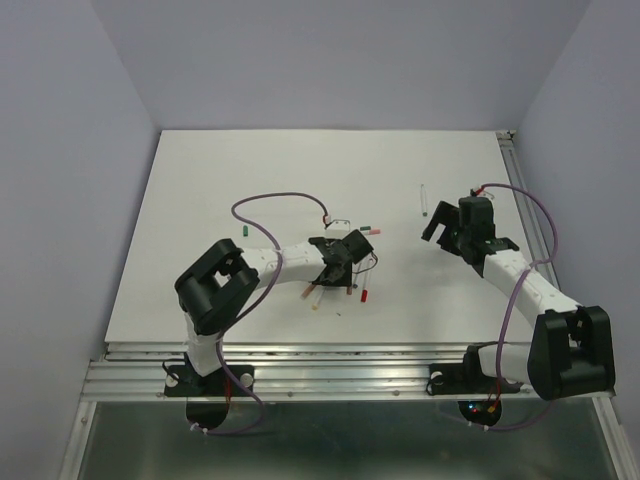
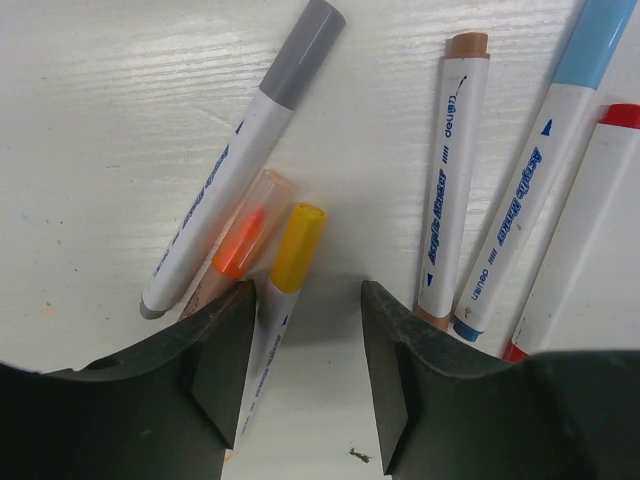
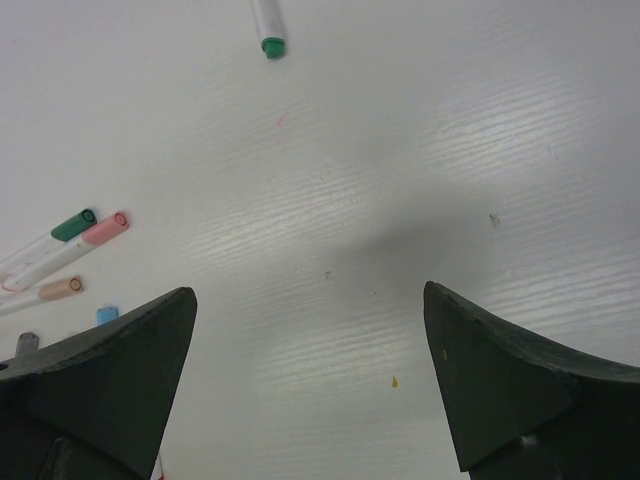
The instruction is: Open the pen caps
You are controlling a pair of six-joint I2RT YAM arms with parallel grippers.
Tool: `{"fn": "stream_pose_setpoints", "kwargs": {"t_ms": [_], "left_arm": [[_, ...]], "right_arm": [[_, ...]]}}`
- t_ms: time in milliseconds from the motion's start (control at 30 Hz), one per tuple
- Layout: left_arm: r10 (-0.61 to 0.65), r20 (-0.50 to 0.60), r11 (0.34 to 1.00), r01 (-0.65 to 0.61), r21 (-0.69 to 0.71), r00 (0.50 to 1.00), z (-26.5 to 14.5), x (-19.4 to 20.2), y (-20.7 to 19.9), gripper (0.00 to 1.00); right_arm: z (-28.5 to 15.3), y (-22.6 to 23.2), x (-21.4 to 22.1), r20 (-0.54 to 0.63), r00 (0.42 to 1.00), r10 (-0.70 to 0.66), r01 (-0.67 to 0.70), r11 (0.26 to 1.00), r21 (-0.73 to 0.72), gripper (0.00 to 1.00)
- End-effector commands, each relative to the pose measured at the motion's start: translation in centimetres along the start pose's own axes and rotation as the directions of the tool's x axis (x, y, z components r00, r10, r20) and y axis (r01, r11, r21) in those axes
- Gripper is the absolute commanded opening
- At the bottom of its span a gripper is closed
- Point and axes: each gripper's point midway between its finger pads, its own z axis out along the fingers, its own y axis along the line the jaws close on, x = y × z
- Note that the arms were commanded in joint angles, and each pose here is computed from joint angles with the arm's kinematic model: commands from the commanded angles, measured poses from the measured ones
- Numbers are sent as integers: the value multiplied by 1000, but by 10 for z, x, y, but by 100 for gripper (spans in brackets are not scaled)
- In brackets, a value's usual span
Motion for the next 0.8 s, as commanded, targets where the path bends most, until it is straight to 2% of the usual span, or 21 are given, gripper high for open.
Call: {"fn": "stream_pose_setpoints", "kwargs": {"t_ms": [0,267,433,533,600,700,767], "left_arm": [[-20,36,996,23,-90,999,5,-11,11,56],[-15,19,994,17,-108,1000,14,-9,8,44],[-16,24,993,19,-116,1000,13,-9,10,26],[-16,19,991,18,-130,1000,15,-10,11,13],[-16,15,988,19,-156,1000,17,-8,15,11],[-25,24,987,29,-156,999,16,-11,14,2],[-37,42,988,43,-149,998,11,-16,13,0]], "right_arm": [[1,0,0,10,1000,7,-7,1000,-15,100],[2,-1,2,5,1000,6,-6,1000,-11,100],[2,0,2,4,1000,5,-5,1000,-15,100],[2,2,2,4,1000,2,-2,1000,-26,100],[1,4,2,4,1000,0,0,999,-37,100],[1,6,1,9,1000,-3,4,999,-53,100],[-5,16,2,8,999,-31,32,993,-115,100]]}}
